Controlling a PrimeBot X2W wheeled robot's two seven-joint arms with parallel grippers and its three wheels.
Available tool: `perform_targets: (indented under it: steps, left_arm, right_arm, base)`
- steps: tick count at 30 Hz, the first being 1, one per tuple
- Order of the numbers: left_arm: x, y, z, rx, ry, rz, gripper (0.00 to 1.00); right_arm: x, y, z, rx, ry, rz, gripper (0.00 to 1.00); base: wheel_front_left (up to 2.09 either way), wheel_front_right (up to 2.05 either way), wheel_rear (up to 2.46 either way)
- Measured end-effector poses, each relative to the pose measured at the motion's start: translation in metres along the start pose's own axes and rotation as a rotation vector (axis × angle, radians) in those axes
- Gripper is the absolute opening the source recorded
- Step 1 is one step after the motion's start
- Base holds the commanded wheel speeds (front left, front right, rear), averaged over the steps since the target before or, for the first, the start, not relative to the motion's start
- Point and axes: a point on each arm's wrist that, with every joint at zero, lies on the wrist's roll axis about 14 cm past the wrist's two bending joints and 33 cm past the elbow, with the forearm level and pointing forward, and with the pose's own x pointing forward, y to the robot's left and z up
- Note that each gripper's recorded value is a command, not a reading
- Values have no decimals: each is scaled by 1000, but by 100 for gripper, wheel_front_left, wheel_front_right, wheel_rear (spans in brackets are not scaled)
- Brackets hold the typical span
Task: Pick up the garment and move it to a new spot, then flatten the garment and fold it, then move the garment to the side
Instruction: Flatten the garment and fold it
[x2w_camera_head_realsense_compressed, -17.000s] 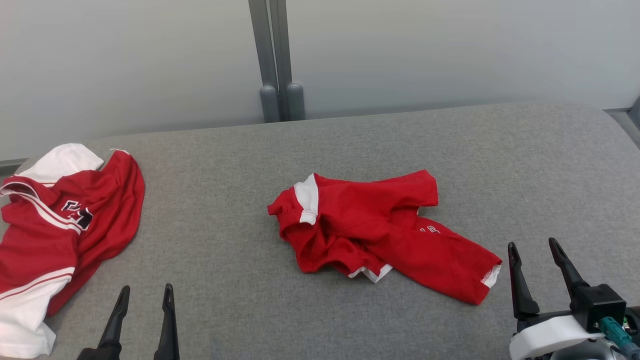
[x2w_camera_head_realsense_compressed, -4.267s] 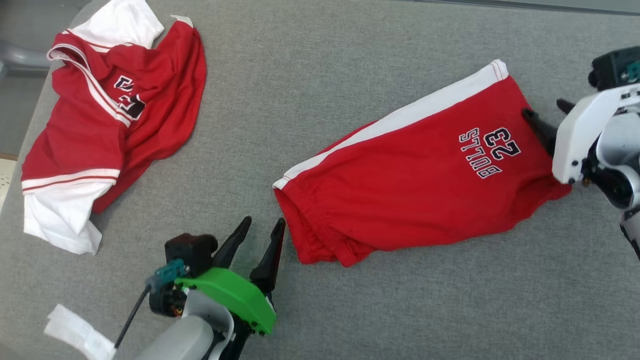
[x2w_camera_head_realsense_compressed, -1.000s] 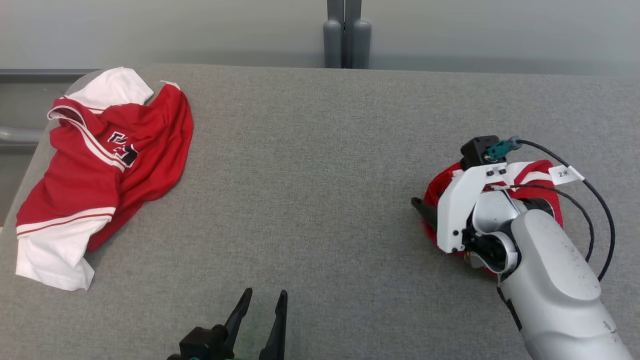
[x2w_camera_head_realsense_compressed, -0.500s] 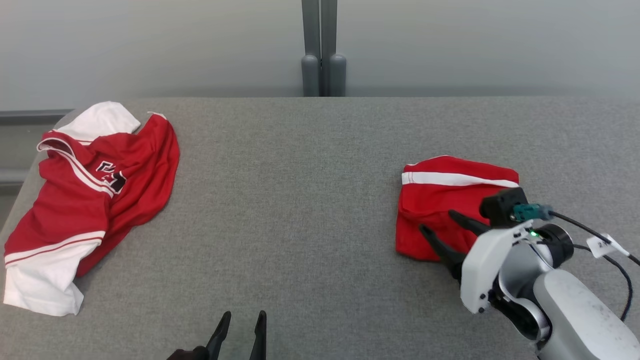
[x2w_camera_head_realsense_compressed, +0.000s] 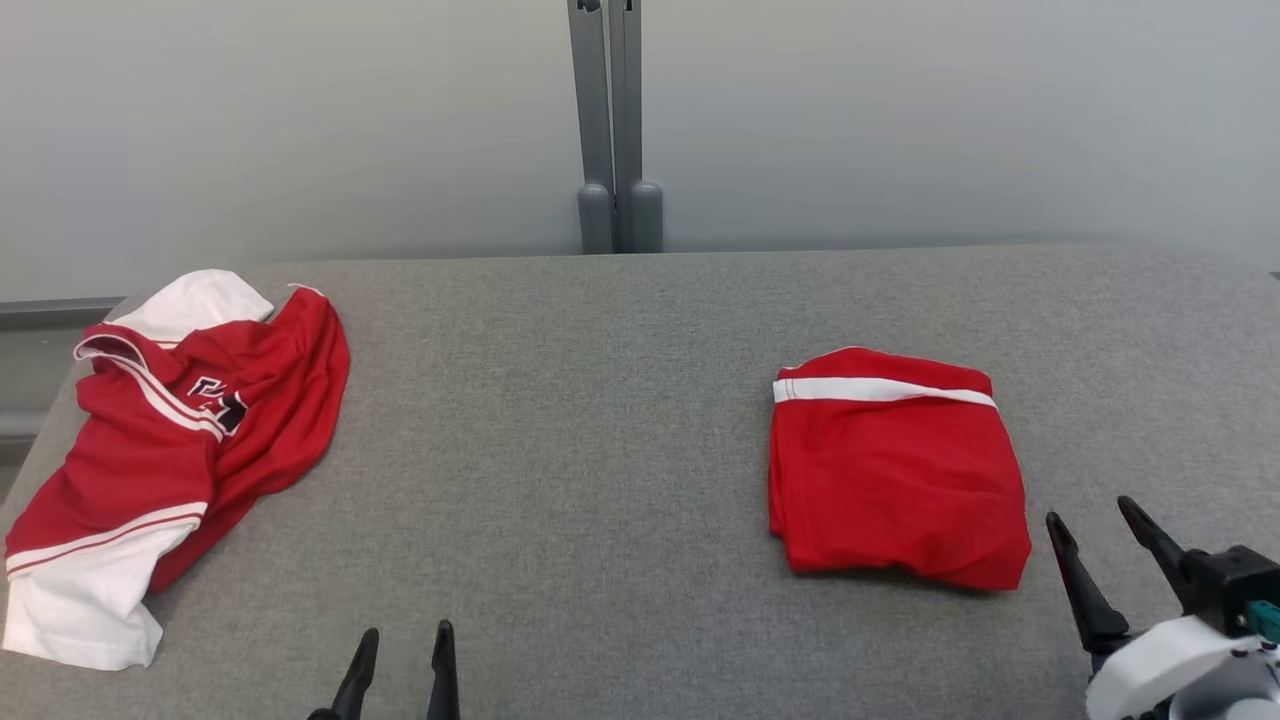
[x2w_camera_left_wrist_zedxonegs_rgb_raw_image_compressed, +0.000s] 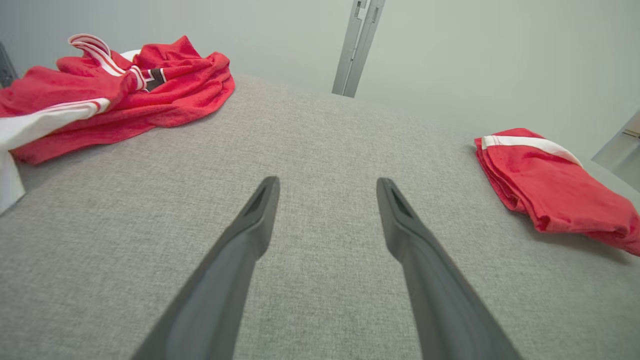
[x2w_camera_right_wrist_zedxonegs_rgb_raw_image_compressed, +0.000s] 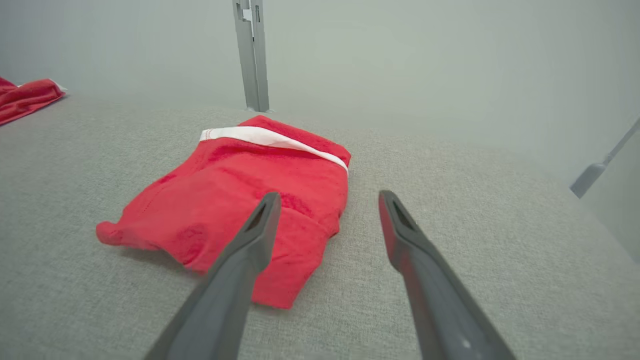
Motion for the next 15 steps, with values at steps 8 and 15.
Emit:
perform_targets:
  steps: [8,15]
  left_arm:
    - [-6,25,20,31,-65,75,100]
    - [-9,34,25,44,-80,98,100]
  right_arm:
    - [-22,-19,11,36,-70,-138,100]
    - [-29,-15,10,30,-71,-155,100]
  base:
    - [0,0,0]
    - [0,0,0]
